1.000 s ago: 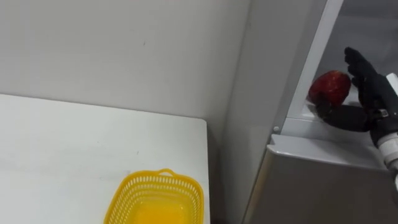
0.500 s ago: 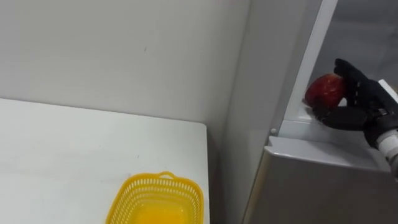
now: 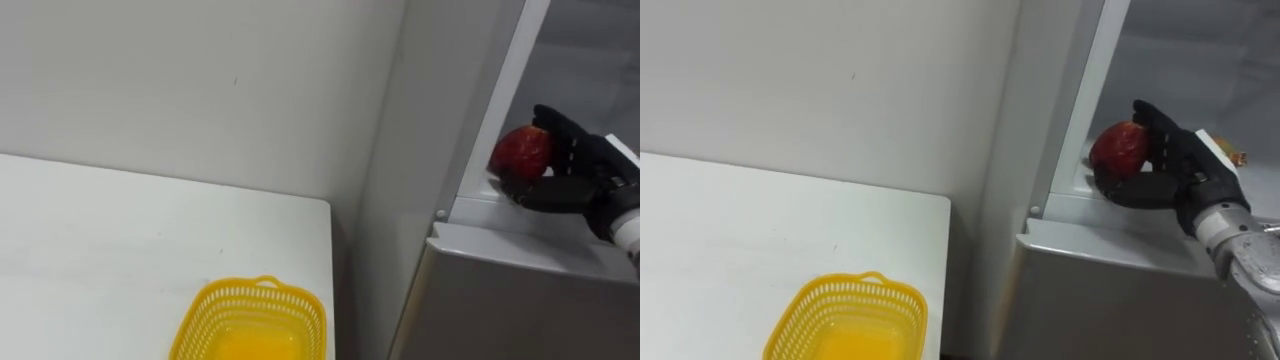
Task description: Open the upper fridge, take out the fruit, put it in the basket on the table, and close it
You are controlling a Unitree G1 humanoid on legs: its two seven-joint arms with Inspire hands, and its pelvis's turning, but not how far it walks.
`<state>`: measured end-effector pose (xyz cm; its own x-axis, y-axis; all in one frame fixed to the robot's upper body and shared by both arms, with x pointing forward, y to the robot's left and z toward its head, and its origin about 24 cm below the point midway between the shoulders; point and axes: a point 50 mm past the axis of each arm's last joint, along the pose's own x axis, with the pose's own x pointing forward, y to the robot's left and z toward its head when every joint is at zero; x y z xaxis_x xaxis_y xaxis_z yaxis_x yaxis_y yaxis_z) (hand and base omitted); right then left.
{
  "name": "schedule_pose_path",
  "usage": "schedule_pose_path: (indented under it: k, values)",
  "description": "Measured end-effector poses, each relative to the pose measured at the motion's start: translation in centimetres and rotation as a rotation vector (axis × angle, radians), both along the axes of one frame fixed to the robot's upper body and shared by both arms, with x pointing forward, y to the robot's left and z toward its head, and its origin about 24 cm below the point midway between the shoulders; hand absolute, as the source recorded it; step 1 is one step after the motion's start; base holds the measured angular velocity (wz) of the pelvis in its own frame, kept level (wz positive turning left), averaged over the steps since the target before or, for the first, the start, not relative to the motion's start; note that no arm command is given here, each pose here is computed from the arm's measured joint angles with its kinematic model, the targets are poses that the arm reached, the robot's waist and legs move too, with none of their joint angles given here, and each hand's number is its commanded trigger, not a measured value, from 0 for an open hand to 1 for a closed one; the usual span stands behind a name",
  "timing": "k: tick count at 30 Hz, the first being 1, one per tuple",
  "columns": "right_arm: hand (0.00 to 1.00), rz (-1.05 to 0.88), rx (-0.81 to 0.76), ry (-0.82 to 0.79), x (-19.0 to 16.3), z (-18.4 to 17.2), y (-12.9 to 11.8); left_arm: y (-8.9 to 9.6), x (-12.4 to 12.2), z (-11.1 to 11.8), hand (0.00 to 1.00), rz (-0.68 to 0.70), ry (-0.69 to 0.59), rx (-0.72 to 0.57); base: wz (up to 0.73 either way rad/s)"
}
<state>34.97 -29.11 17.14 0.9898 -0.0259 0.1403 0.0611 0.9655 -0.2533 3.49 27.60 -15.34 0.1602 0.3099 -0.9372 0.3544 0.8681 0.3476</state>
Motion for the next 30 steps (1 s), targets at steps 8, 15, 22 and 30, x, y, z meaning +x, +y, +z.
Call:
schedule_pose_path:
  k: [8,15,22,30]
  values:
    - [1.0,0.018,0.041,0.004,0.0,-0.1,-0.4,0.3,0.1,0.1,0.0,-0.006,0.004,-0.002,0.0]
    - [1.0,0.016,0.101,-0.015,0.5,0.7,-0.7,0.4,0.1,0.1,0.0,-0.01,0.007,-0.007,0.0]
    - [1.0,0.039,0.096,-0.023,0.6,1.1,-0.5,0.3,1.1,0.2,0.0,-0.016,-0.01,-0.021,0.0]
    - [1.0,0.045,0.091,-0.017,0.6,1.0,-0.3,0.3,1.4,0.3,0.0,-0.018,-0.022,-0.016,0.0]
